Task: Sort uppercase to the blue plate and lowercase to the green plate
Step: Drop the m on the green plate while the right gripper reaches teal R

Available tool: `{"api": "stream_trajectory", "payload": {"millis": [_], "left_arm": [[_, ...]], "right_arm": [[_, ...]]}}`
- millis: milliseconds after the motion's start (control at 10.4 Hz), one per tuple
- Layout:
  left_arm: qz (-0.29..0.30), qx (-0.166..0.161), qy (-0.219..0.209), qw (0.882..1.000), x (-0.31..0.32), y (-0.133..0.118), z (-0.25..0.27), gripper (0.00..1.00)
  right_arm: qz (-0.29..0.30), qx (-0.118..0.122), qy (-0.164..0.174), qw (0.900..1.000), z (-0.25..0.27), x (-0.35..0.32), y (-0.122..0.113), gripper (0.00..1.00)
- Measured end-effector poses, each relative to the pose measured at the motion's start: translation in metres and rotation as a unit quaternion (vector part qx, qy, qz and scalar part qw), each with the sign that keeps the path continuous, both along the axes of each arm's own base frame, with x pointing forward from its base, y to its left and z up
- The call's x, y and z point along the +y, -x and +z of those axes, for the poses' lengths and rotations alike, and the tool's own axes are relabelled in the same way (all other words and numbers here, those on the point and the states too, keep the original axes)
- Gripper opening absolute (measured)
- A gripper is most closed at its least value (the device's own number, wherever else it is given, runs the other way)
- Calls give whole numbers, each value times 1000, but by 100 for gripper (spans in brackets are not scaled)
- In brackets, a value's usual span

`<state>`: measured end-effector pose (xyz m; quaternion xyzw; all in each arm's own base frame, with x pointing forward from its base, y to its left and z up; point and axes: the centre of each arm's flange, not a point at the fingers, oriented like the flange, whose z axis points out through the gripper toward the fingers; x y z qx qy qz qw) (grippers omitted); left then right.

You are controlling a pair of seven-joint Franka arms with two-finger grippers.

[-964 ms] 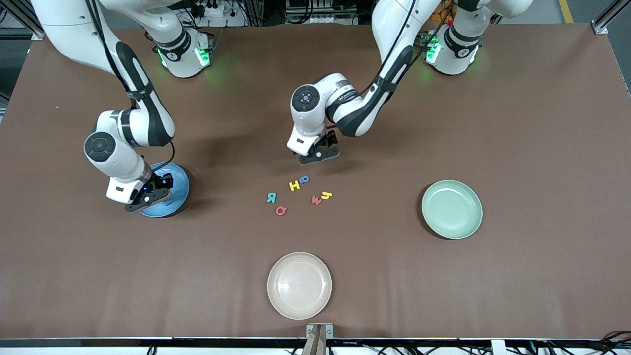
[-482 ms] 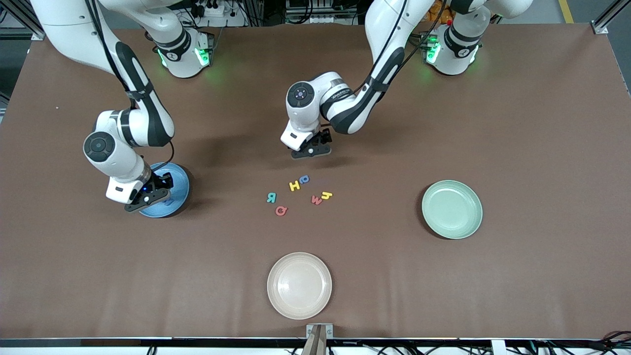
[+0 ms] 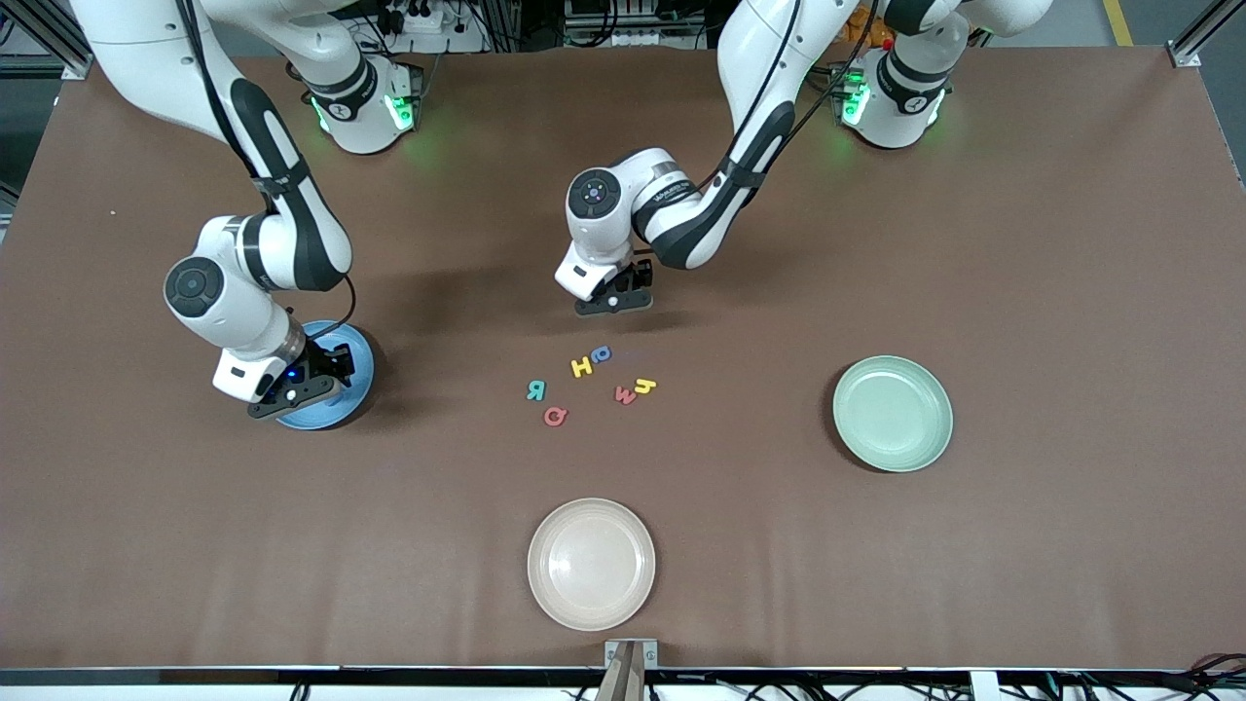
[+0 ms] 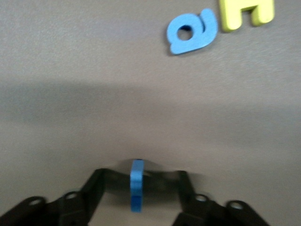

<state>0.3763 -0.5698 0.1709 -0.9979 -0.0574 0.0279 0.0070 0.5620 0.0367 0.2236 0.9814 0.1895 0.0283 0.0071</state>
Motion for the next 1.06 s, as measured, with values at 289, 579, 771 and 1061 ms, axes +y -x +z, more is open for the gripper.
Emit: {"api": "stream_trajectory", "payload": {"millis": [289, 579, 771, 1061], "left_arm": [[-1, -1, 3, 1000, -2, 0, 3, 17], [10, 6, -14, 1000, 9, -11, 13, 10], [44, 6, -26, 999, 39, -49, 50, 10], [125, -2, -27, 992, 133, -140, 104, 10]], "right_arm": [[-10, 5, -2, 1000, 3, 4, -2, 44], [-46, 4, -8, 999, 10, 21, -2, 44], [-85, 0, -14, 996, 17, 50, 1, 45], [-163, -5, -28, 986, 26, 114, 10, 45]]}}
